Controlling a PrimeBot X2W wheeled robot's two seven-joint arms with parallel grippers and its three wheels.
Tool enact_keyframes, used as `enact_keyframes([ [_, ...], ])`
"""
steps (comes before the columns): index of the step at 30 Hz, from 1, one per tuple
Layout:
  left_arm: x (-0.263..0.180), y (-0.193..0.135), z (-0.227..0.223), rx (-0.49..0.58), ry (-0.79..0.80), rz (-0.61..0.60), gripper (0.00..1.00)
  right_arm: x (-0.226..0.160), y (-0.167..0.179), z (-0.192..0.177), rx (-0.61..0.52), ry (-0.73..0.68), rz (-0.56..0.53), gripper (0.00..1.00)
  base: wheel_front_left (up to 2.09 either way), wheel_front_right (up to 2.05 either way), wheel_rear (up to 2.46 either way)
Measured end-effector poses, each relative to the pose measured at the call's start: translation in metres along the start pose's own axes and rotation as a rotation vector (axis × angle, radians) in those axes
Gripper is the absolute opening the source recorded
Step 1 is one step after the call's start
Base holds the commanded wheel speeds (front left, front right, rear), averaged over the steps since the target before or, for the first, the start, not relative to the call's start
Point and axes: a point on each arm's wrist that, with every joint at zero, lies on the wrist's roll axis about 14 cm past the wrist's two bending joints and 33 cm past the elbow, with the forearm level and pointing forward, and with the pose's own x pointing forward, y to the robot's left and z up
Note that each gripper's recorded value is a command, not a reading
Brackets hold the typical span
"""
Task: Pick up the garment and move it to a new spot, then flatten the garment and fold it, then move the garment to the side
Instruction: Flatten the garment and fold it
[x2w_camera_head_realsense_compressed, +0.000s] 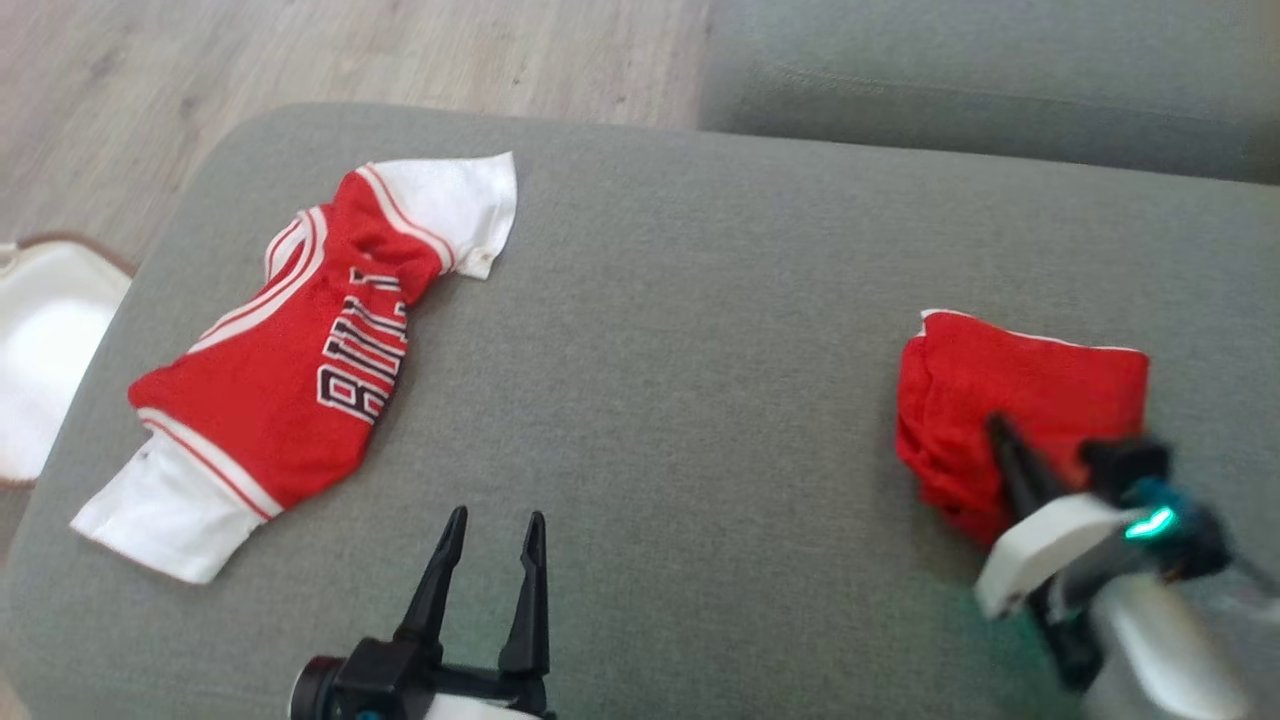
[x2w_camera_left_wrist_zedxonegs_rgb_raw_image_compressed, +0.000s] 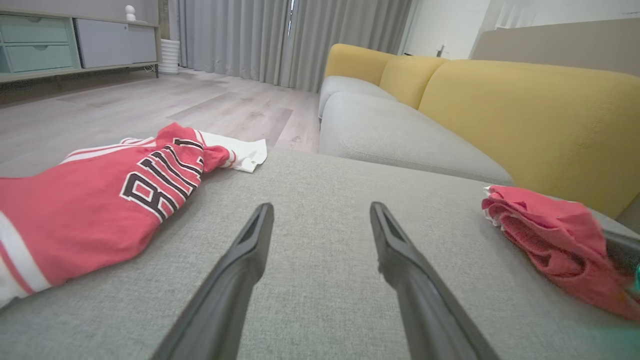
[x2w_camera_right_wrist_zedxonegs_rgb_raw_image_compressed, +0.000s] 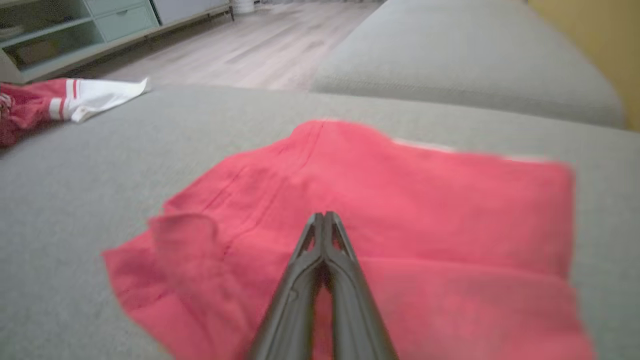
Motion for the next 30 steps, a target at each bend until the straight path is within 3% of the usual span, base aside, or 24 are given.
enact_keyframes([
  [2, 0.002, 0.003, -0.002, -0.005, 0.008, 0.012, 1.00, 0.003, 0.030, -0.032, 0.003, 0.082, 0.070, 0.00, 0.00, 0.00, 0.00],
  [5, 0.005, 0.003, 0.000, -0.001, 0.005, 0.014, 1.00, 0.004, 0.057, -0.052, 0.011, 0.123, 0.135, 0.00, 0.00, 0.00, 0.00],
  [19, 0.004, -0.009, 0.008, 0.004, -0.028, -0.029, 1.00, -0.027, 0.114, -0.059, 0.067, 0.112, 0.269, 0.00, 0.00, 0.00, 0.00],
  [20, 0.002, -0.008, 0.009, 0.003, -0.031, -0.027, 1.00, -0.032, 0.117, -0.054, 0.086, 0.091, 0.271, 0.19, 0.00, 0.00, 0.00],
  [21, 0.000, -0.007, 0.008, 0.004, -0.031, -0.023, 1.00, -0.036, 0.118, -0.048, 0.104, 0.065, 0.270, 0.19, 0.00, 0.00, 0.00],
  [22, -0.002, -0.007, 0.007, 0.004, -0.029, -0.023, 1.00, -0.039, 0.116, -0.040, 0.119, 0.031, 0.263, 1.00, 0.00, 0.00, 0.00],
  [30, -0.003, -0.005, 0.020, 0.022, -0.074, -0.009, 1.00, -0.075, 0.045, 0.029, 0.094, -0.254, 0.067, 1.00, 0.00, 0.00, 0.00],
])
